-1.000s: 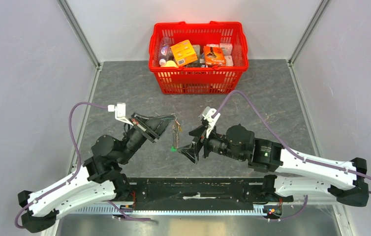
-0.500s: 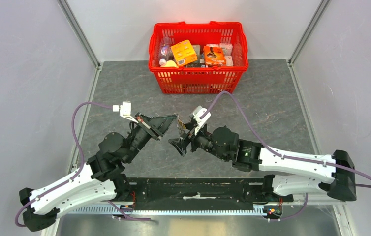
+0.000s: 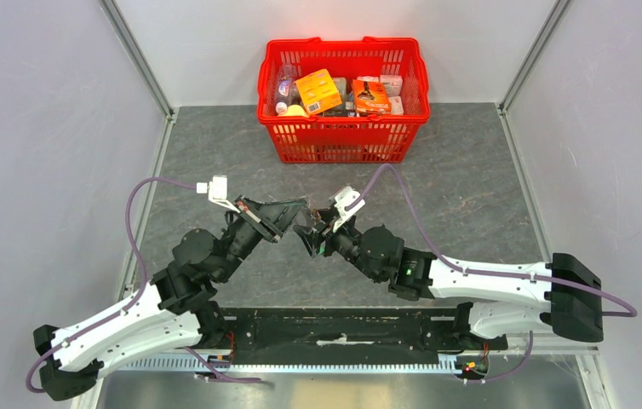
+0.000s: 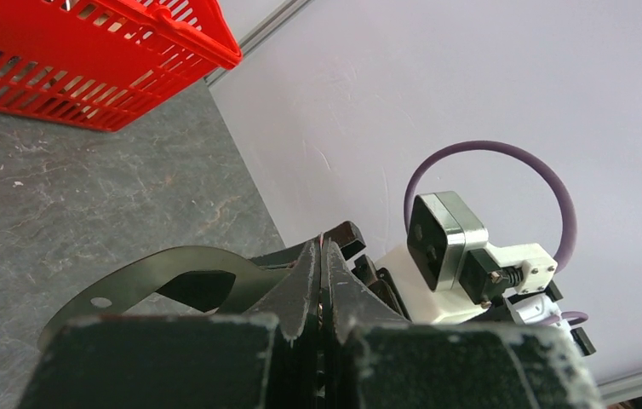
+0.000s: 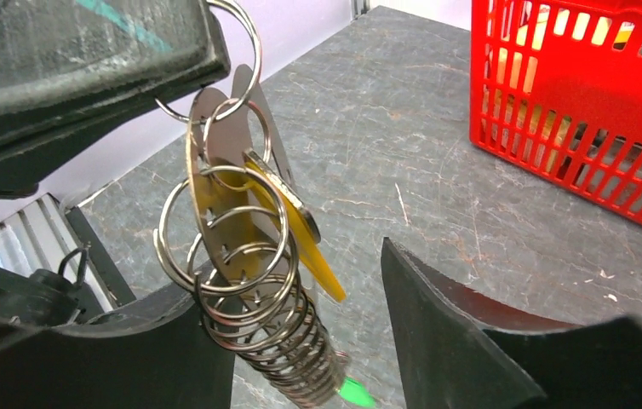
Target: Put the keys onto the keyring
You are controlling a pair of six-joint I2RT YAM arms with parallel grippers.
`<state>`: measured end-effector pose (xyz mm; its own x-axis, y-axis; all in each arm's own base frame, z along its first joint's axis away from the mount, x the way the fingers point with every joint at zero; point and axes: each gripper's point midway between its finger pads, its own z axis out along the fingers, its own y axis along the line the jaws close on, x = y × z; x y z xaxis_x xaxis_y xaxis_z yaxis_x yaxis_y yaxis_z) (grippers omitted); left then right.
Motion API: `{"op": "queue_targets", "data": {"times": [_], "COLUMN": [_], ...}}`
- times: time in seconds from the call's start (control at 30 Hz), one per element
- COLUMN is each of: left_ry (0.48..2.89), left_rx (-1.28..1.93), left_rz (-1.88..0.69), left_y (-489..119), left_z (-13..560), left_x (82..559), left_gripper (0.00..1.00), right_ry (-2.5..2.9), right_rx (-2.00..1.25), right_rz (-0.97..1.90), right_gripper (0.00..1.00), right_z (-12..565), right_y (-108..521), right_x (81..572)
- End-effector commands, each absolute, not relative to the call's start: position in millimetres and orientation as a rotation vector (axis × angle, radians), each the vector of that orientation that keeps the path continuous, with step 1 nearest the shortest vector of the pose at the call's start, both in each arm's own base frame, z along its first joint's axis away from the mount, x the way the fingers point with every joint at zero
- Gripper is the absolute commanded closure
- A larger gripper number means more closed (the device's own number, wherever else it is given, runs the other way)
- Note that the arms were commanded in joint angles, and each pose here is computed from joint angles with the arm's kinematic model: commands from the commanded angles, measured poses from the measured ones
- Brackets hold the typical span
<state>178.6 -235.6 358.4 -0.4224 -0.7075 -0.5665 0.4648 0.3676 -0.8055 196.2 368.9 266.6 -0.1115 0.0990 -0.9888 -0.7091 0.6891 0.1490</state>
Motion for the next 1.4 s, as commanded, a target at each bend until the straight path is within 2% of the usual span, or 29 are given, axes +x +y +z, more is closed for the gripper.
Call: {"op": "queue_targets", "data": {"times": [0.0, 0.1, 0.37, 0.4, 0.6, 0.67, 0.77, 0.83, 1.03, 1.13, 1.37], "left_ry": [1.427, 1.431, 1.441, 1.443, 1.463, 1.476, 1.501, 1.525, 1.536, 1.519, 1.523], "left_rx": [-0.297, -0.298, -0.302, -0.303, -0.272, -0.237, -0.157, -0.12, -0.106, -0.111, -0.141], "left_rz": [-1.397, -1.393, -1.396, -1.396, -1.413, -1.413, -1.402, -1.373, -1.275, -1.251, -1.221], "left_y": [-227, -226, -226, -226, -231, -234, -235, -232, -197, -178, -148], "left_z": [389, 388, 385, 384, 380, 380, 380, 377, 363, 362, 351], "left_x": [177, 177, 176, 176, 172, 169, 161, 157, 148, 142, 131], "left_gripper": [0.98, 0.98, 0.98, 0.98, 0.96, 0.86, 0.66, 0.48, 0.27, 0.23, 0.23], "right_ry": [1.429, 1.406, 1.4, 1.399, 1.397, 1.406, 1.429, 1.451, 1.553, 1.638, 1.82], "right_rx": [-0.464, -0.479, -0.492, -0.493, -0.489, -0.488, -0.487, -0.477, -0.401, -0.348, -0.158], "right_rz": [0.777, 0.791, 0.792, 0.792, 0.799, 0.789, 0.761, 0.73, 0.762, 0.797, 0.849], "right_gripper": [0.38, 0.48, 0.85, 0.87, 0.87, 0.89, 0.89, 0.89, 0.84, 0.86, 0.88], "right_z": [294, 297, 298, 298, 304, 304, 302, 299, 281, 263, 222], "right_y": [368, 366, 358, 357, 349, 345, 337, 330, 309, 304, 297], "right_x": [199, 196, 191, 191, 188, 188, 189, 192, 208, 218, 234]}}
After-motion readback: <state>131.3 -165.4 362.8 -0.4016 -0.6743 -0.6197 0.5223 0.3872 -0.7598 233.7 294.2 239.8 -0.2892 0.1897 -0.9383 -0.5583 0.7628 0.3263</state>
